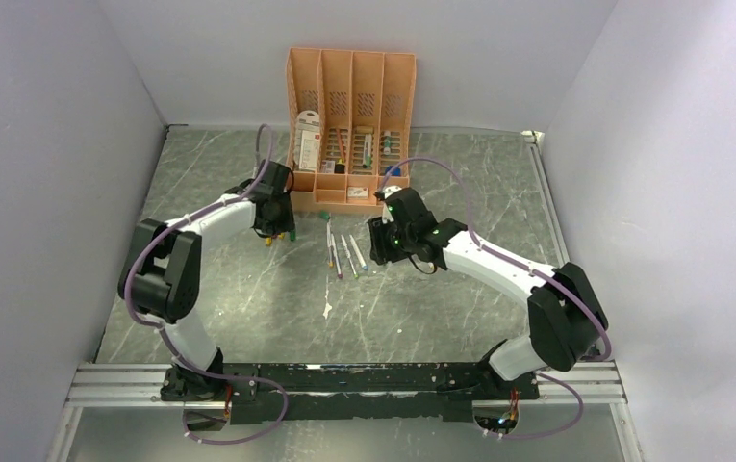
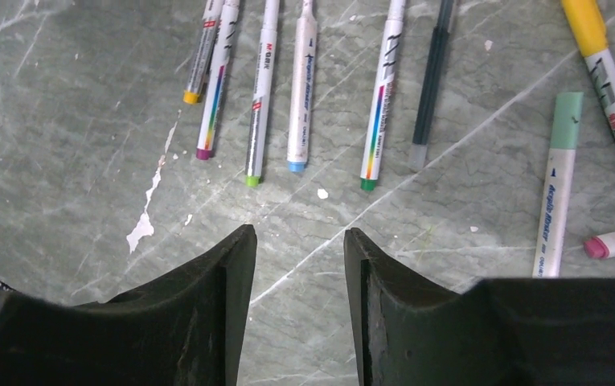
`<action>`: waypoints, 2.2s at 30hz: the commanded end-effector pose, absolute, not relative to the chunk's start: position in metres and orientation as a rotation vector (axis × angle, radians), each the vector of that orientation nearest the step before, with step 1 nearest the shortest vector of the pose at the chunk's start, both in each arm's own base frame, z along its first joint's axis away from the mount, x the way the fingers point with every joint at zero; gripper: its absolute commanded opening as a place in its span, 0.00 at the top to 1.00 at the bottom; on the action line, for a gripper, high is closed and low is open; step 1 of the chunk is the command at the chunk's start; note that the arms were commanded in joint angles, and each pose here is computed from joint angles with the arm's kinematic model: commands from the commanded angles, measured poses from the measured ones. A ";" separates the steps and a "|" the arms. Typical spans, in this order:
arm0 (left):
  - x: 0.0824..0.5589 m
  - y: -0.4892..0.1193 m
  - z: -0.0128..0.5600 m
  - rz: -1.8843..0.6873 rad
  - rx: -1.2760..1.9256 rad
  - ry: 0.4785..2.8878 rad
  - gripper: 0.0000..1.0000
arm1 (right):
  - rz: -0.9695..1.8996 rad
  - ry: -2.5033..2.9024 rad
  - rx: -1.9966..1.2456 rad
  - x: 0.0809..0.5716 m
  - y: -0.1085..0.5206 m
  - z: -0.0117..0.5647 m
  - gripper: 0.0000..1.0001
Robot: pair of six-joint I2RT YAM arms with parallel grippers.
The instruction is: Open the pen caps
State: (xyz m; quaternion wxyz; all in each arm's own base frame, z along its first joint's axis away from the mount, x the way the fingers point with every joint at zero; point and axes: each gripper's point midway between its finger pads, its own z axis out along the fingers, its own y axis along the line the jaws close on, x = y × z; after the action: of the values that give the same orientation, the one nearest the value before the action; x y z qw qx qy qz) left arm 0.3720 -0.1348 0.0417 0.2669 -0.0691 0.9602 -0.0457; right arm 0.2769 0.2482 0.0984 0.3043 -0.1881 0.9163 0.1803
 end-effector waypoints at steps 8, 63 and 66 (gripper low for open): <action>0.366 -0.150 0.115 -0.319 -0.160 2.445 0.40 | 0.404 2.427 -0.377 0.300 0.209 0.104 0.53; 0.325 -0.193 0.187 -0.781 -0.085 2.267 0.00 | 0.307 2.600 -0.185 0.341 0.146 0.041 0.30; 0.324 -0.192 0.187 -0.781 -0.083 2.267 0.00 | 0.300 2.604 -0.183 0.341 0.145 0.040 0.32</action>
State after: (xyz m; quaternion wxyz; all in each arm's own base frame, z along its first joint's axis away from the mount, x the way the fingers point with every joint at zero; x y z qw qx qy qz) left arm 0.3197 -0.1876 0.1778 0.3495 -0.0351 0.8899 -0.2909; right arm 0.3290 0.1439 0.0327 0.2381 -0.0685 0.9630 0.1059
